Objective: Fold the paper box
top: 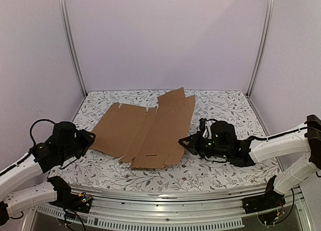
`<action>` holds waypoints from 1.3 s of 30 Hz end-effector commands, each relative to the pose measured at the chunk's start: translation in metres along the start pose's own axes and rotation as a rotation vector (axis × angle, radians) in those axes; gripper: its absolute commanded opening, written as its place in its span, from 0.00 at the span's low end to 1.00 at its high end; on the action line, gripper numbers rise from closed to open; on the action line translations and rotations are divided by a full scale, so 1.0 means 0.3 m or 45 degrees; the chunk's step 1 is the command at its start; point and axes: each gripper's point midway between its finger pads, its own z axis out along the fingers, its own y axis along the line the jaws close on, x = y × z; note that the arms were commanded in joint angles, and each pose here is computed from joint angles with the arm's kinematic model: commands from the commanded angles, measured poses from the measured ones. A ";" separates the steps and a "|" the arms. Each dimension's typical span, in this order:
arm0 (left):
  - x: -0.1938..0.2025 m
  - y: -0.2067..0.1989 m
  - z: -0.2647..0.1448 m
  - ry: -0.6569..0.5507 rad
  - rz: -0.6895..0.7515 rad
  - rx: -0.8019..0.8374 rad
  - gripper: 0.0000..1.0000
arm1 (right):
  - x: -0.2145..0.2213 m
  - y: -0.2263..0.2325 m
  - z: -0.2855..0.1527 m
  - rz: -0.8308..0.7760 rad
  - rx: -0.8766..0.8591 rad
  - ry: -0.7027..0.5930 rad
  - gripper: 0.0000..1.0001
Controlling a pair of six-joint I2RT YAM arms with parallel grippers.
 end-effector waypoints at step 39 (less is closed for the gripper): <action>-0.050 -0.133 -0.124 0.072 0.414 0.057 0.68 | -0.526 0.138 -0.180 -1.739 1.198 0.272 0.00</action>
